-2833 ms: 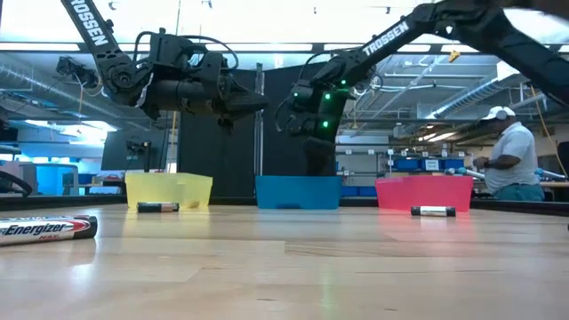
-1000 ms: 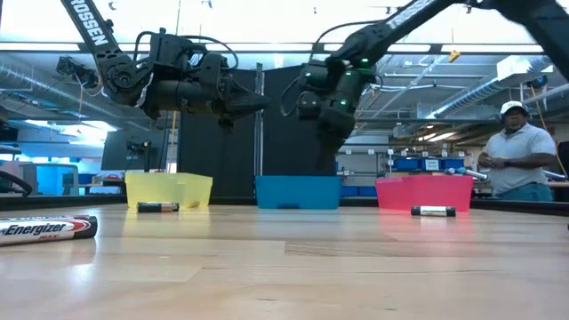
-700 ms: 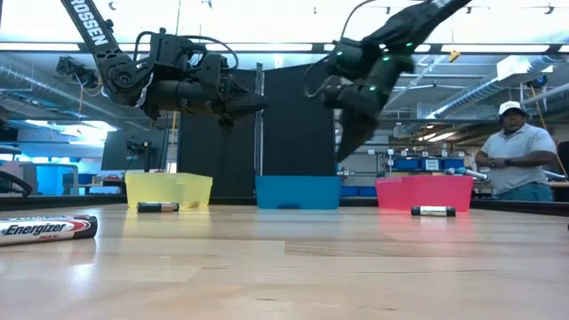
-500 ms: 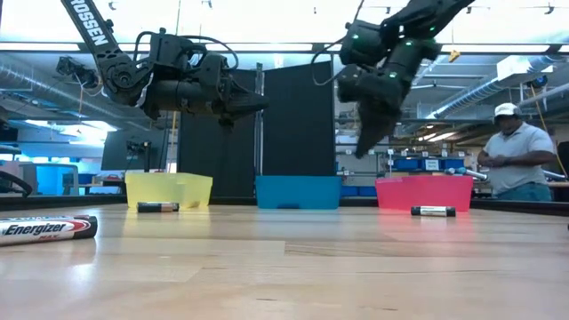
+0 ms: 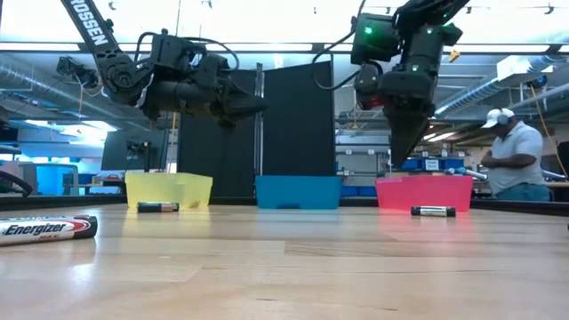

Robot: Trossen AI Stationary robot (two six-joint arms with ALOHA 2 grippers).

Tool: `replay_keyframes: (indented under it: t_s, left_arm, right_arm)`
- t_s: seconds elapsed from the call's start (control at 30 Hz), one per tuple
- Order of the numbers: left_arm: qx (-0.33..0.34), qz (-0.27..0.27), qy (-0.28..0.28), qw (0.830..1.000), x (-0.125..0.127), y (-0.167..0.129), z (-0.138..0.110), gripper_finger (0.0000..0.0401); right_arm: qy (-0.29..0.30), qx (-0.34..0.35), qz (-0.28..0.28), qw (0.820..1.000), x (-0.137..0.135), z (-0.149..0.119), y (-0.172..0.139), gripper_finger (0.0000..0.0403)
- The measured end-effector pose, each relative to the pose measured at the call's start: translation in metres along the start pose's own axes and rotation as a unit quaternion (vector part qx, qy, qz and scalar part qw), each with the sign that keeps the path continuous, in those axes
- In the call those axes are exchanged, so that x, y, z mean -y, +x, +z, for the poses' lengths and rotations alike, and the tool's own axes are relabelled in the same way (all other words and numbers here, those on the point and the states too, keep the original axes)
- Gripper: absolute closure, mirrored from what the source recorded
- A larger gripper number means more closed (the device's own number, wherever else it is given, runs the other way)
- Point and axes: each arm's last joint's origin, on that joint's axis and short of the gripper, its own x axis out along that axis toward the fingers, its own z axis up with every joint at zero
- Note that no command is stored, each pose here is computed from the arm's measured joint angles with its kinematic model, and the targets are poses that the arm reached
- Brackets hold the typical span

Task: Sort batteries
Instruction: Put the black battery into the yellow bin

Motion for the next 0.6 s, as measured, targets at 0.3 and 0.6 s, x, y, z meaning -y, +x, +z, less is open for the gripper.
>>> replay_keyframes:
  t_s: [0.3,0.6]
  left_arm:
    - [-0.014,-0.081,-0.002,0.997,0.012,0.004,-0.002,0.0359]
    - [-0.094,-0.085,-0.038,0.991,0.015,0.002,-0.018,0.0384]
  right_arm:
    - [-0.027,0.004,-0.025,0.999,-0.011,-0.004,0.001,0.0251]
    - [-0.050,0.025,-0.036,0.998,-0.016,-0.003,0.001,0.0307]
